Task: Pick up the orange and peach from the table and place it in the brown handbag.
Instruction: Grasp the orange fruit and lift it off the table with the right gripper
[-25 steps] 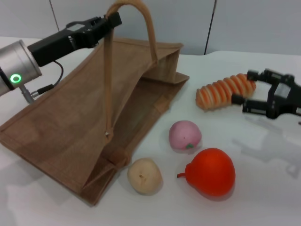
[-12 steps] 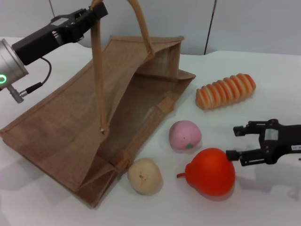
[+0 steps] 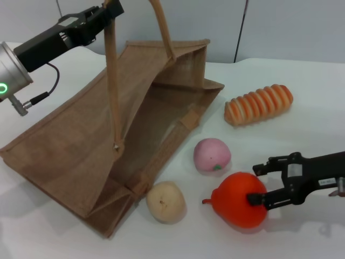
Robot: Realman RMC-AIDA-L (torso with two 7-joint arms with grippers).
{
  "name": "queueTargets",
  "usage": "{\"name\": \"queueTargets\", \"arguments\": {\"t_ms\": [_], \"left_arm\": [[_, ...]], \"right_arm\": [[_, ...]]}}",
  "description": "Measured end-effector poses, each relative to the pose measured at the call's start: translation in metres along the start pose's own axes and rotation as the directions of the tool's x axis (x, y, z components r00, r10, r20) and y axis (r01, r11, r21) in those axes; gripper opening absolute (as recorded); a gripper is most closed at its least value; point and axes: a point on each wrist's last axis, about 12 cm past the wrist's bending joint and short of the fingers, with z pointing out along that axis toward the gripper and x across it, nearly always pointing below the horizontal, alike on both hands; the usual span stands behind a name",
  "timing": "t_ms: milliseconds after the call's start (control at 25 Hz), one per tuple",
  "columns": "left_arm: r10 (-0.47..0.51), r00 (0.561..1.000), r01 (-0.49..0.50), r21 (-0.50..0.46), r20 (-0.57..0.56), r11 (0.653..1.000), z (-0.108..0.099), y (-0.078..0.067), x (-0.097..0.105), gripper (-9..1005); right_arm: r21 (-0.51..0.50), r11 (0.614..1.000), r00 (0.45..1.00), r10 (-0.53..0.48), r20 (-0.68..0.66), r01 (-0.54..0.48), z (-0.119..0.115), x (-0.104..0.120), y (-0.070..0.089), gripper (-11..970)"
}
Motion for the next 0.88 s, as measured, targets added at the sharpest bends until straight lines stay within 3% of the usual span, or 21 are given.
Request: {"name": "queueTargets", "arguments": {"t_ms": [880], "left_arm": [[0.002, 1.000, -0.002, 0.011, 0.002, 1.000, 0.0005, -0.0009, -0.0014, 111]], "right_arm": [[-0.091, 0.996, 0.997, 0.001, -0.073, -0.008, 0.0113, -0.0059, 0.0091, 841]]}}
